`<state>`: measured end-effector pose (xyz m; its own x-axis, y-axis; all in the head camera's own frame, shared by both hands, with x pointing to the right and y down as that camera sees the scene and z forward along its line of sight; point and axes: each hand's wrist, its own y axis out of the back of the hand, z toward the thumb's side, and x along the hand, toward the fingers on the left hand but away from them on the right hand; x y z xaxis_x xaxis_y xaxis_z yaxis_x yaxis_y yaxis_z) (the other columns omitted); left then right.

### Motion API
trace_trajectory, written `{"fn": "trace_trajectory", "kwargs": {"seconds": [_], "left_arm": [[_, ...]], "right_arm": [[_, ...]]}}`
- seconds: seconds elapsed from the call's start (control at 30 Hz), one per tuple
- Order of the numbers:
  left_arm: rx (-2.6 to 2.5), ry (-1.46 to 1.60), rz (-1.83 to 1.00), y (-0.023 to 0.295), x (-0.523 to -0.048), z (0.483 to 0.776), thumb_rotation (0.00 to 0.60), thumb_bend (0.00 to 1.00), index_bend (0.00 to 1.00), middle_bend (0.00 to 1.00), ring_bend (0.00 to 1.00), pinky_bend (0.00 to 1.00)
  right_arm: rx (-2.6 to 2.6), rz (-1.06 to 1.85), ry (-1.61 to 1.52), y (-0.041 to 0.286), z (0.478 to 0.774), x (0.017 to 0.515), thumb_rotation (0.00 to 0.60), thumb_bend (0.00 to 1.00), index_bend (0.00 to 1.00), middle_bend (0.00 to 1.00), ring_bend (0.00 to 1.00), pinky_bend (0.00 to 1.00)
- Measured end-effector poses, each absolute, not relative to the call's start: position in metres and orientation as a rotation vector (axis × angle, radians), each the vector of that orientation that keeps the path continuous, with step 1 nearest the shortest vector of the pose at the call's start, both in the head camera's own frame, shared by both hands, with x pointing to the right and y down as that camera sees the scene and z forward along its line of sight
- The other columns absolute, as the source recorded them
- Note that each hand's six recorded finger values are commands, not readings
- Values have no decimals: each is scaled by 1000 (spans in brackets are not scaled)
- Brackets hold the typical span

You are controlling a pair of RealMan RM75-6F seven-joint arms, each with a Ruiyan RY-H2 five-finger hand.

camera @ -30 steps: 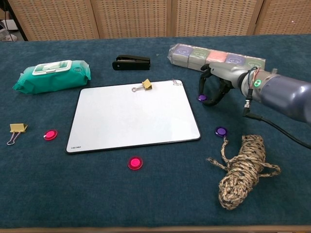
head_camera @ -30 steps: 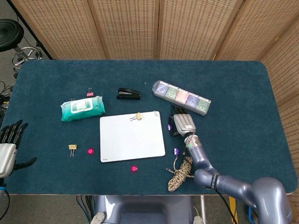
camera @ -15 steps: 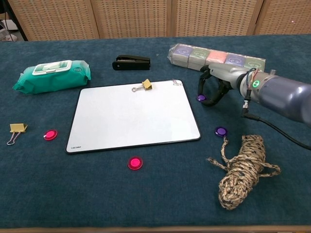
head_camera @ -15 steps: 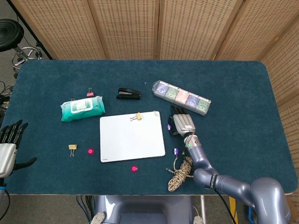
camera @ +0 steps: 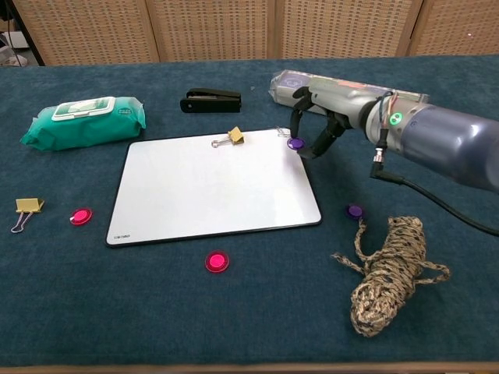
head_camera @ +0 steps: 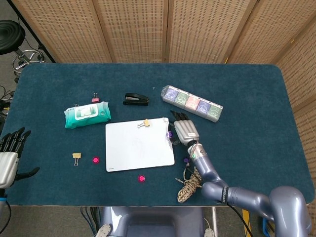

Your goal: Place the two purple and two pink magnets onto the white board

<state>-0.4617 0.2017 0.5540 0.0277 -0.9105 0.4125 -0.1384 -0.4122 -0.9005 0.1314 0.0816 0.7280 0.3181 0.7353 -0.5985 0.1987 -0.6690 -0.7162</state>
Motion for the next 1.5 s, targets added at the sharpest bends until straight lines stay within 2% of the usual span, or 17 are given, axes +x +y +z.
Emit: {"fn": "trace_trajectory", "kwargs": {"seconds": [0.17, 0.43, 0.5, 0.57, 0.67, 0.9, 1.1, 1.3, 1.5], "left_arm": [[-1637, 1092, -1442, 202, -462, 552, 600, 0, 0, 0, 0, 0], [-1638, 1105, -1445, 200, -466, 550, 600, 0, 0, 0, 0, 0], [-1640, 1106, -1447, 200, -467, 550, 600, 0, 0, 0, 0, 0], [-1639, 1106, -1448, 200, -467, 550, 600, 0, 0, 0, 0, 0], [-1638, 1106, -1449, 200, -467, 549, 600, 0, 0, 0, 0, 0], [-1640, 1100, -1453, 201, -467, 551, 600, 0, 0, 0, 0, 0], [-1640, 1096, -1454, 201, -466, 551, 600, 0, 0, 0, 0, 0], [-1649, 1081, -1458, 203, -464, 554, 600, 0, 0, 0, 0, 0], [-1651, 1069, -1466, 204, -463, 557, 600, 0, 0, 0, 0, 0]], "right_arm": [[-2073, 1315, -803, 80, 721, 108, 600, 408, 539, 0, 0, 0], [-2097, 1339, -760, 93, 729, 78, 600, 411, 531, 0, 0, 0], [-2090, 1351, -747, 95, 732, 75, 600, 411, 460, 0, 0, 0], [-2088, 1367, -738, 97, 735, 73, 600, 411, 313, 0, 0, 0], [-2089, 1382, -717, 100, 739, 72, 600, 411, 190, 0, 0, 0], [-2098, 1369, -718, 101, 732, 72, 600, 411, 237, 0, 0, 0], [-2073, 1325, -738, 100, 713, 81, 600, 412, 247, 0, 0, 0], [-2029, 1291, -737, 108, 690, 113, 600, 411, 269, 0, 0, 0], [-1984, 1280, -690, 131, 675, 148, 600, 411, 311, 0, 0, 0]]}}
